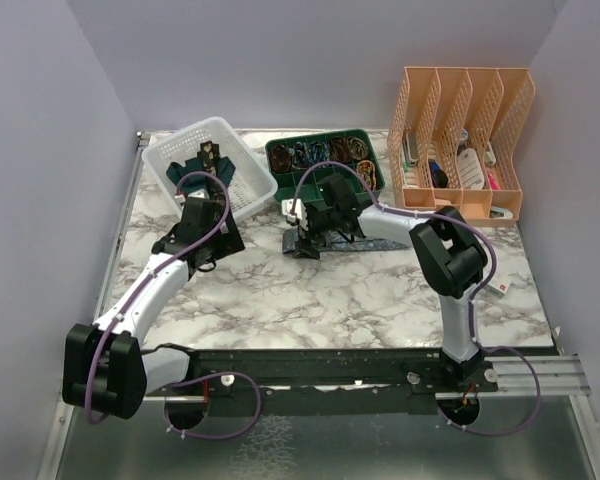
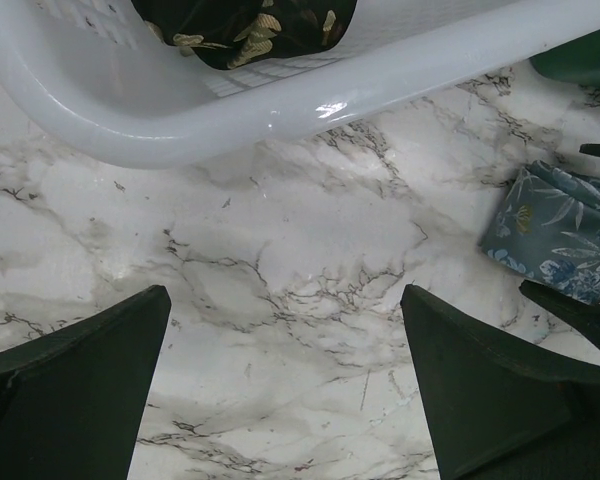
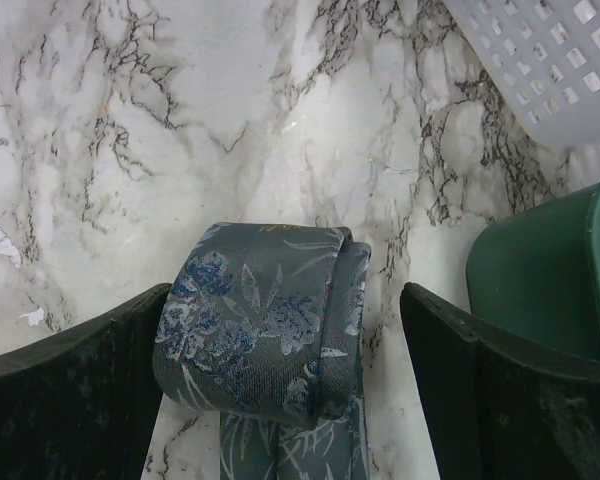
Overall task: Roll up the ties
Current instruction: Roll the tie at the center of the board.
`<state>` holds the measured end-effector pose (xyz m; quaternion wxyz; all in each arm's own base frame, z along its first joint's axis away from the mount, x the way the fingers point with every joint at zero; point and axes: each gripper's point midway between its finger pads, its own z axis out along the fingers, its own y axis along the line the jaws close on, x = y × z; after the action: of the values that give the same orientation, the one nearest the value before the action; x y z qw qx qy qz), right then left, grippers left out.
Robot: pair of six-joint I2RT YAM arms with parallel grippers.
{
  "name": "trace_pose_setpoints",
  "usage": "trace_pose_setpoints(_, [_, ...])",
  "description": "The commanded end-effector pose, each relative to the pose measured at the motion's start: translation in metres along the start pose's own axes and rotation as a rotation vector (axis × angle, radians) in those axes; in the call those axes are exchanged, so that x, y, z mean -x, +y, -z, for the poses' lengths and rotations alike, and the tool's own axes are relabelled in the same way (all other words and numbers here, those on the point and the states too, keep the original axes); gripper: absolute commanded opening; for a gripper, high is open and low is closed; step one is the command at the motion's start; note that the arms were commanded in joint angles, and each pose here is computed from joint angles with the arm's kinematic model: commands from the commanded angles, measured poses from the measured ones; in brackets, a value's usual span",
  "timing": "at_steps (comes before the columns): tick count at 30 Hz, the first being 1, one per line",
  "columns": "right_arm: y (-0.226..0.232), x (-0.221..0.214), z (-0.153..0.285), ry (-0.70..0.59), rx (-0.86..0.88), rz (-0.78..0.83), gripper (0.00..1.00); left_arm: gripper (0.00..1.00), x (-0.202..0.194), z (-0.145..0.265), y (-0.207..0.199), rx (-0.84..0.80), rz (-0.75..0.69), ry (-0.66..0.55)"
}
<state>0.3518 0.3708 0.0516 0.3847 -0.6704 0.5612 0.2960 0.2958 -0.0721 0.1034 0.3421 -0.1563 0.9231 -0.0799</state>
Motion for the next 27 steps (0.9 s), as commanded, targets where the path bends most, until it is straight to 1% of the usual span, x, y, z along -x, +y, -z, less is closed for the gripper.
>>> trace_pose_setpoints(1, [0.019,-0.011,-0.013,0.024,0.080,-0.026,0.95,0.99,-0.007,-0.004,0.003,-0.017,-0.007,0.020])
trace_pose_setpoints(6, [0.032,-0.019,-0.023,0.045,0.107,-0.055,0.83,0.99,-0.010,-0.006,0.005,-0.015,-0.009,0.030])
trace_pose_setpoints(8, [0.034,-0.020,-0.025,0.042,0.101,-0.066,0.75,0.99,-0.010,-0.006,0.006,-0.015,-0.011,0.032])
trace_pose_setpoints(14, [0.044,-0.011,-0.030,0.016,0.079,-0.085,0.60,0.99,-0.011,-0.006,0.006,-0.020,-0.008,0.037])
trace_pose_setpoints(16, [0.046,-0.005,-0.032,-0.001,0.071,-0.080,0.53,0.99,-0.011,-0.006,0.006,-0.018,-0.002,0.036])
trace_pose_setpoints(19, [0.055,0.003,-0.037,-0.027,0.072,-0.089,0.50,0.99,-0.013,-0.006,0.007,-0.020,0.005,0.038])
trace_pose_setpoints(27, [0.088,0.030,-0.061,-0.087,0.079,-0.097,0.50,0.99,-0.020,-0.006,0.007,-0.031,0.023,0.052])
